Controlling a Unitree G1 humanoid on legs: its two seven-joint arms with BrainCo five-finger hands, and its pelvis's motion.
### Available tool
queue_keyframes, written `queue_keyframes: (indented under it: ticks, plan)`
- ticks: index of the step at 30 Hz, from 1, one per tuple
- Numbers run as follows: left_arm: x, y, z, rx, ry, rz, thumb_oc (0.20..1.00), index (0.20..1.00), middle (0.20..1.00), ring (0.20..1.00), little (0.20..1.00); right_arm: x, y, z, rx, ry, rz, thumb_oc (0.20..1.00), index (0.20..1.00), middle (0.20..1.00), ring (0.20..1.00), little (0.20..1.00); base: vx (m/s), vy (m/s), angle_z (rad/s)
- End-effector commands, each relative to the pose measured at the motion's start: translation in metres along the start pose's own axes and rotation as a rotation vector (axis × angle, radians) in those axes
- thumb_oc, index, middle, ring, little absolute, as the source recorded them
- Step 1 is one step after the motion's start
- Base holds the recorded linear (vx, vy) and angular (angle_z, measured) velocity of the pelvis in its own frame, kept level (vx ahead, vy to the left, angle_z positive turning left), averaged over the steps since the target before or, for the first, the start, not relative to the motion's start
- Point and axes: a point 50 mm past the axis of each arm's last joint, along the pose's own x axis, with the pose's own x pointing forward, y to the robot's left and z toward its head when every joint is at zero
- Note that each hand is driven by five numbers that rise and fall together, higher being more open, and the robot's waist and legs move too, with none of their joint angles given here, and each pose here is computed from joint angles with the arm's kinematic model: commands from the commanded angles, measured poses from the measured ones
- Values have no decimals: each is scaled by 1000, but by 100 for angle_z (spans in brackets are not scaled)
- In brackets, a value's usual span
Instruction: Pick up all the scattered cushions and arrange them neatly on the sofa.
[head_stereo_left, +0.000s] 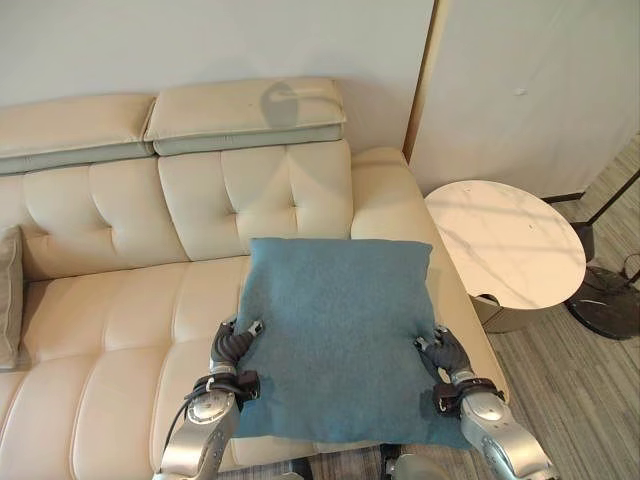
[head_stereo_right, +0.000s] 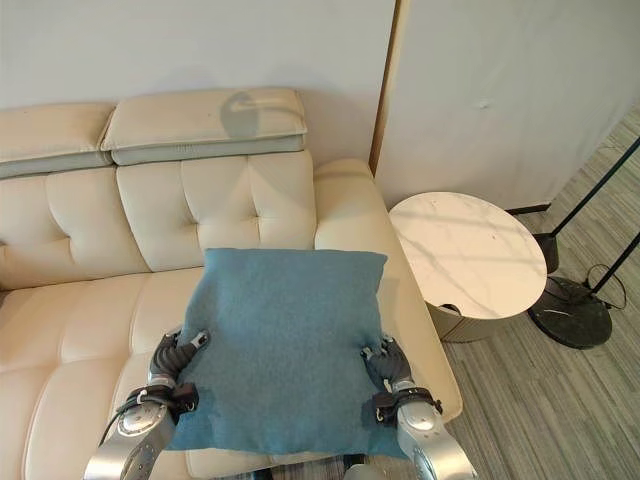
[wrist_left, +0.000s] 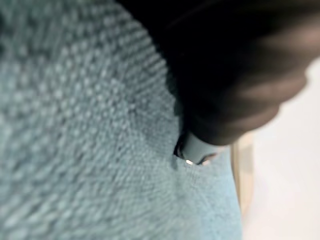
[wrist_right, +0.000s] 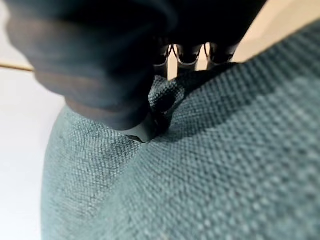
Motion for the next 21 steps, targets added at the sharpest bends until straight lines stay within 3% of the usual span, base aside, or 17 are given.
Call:
queue_keyframes:
  ticks: [1, 2, 5, 10, 11, 18, 19, 21]
  plan:
    - [22, -34, 93, -24, -439, -21, 200, 200, 200, 200, 200, 19, 45, 114, 124, -473, 85, 200, 200, 200, 200, 200, -347, -47, 20]
    - [33, -45, 133, -37, -576, 25, 200, 200, 200, 200, 200, 26, 54, 157, 149, -594, 75, 200, 200, 200, 200, 200, -328, -45, 29]
    - [41, -52, 210, 10, -833, 143, 200, 200, 200, 200, 200, 33, 50, 228, 187, -767, -4, 200, 200, 200, 200, 200, -232, -36, 38]
    - [42, -57, 285, 133, -1045, 279, 200, 200, 200, 200, 200, 23, 31, 308, 131, -978, -153, 200, 200, 200, 200, 200, -18, 1, 30]
    - [41, -53, 321, 214, -1111, 338, 200, 200, 200, 200, 200, 14, 25, 342, 64, -1068, -225, 200, 200, 200, 200, 200, -26, 43, 20]
    - [3, -41, 425, 326, -1323, 522, 200, 200, 200, 200, 200, -34, 5, 434, -145, -1324, -428, 200, 200, 200, 200, 200, -3, 43, 10]
    - [-10, -35, 454, 431, -1361, 660, 200, 200, 200, 200, 200, -52, -5, 460, -254, -1393, -541, 200, 200, 200, 200, 200, 30, 26, 14]
    - [-28, -33, 473, 456, -1422, 726, 200, 200, 200, 200, 200, -75, -9, 479, -324, -1475, -611, 200, 200, 200, 200, 200, 37, 39, 26]
